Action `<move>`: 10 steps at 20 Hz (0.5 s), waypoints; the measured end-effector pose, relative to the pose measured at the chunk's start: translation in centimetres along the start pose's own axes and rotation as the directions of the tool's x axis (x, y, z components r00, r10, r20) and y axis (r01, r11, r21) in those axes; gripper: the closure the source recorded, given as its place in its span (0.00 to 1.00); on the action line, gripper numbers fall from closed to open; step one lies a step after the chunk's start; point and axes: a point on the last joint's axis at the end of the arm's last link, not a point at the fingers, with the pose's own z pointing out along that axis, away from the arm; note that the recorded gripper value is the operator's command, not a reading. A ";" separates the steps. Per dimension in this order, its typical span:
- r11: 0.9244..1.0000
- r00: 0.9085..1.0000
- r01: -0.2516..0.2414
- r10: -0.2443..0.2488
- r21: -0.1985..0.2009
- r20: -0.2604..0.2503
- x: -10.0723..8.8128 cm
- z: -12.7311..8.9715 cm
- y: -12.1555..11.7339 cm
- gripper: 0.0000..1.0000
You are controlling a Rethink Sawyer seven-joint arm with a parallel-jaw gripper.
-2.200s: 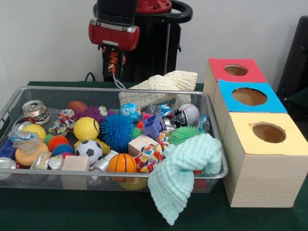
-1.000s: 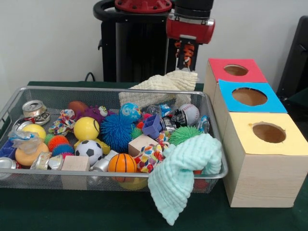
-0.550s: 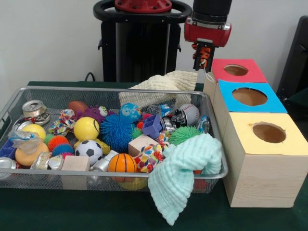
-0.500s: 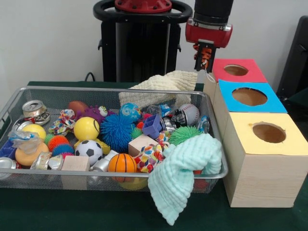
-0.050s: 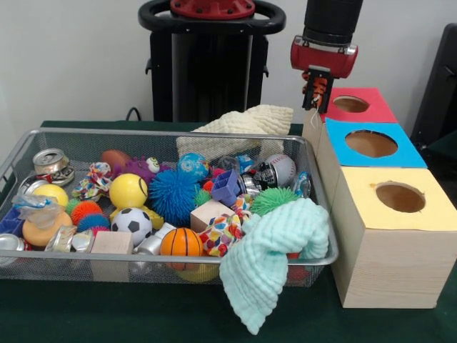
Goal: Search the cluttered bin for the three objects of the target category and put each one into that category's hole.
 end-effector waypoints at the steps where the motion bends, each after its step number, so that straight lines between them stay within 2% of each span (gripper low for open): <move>1: 1.000 1.000 -0.011 0.011 0.000 0.006 0.3 0.0 0.2 1.00; 7: 0.997 0.996 -0.079 0.079 -0.004 0.045 1.6 -0.4 1.6 1.00; 10: 0.995 0.994 -0.098 0.098 -0.006 0.046 2.5 -0.5 2.2 1.00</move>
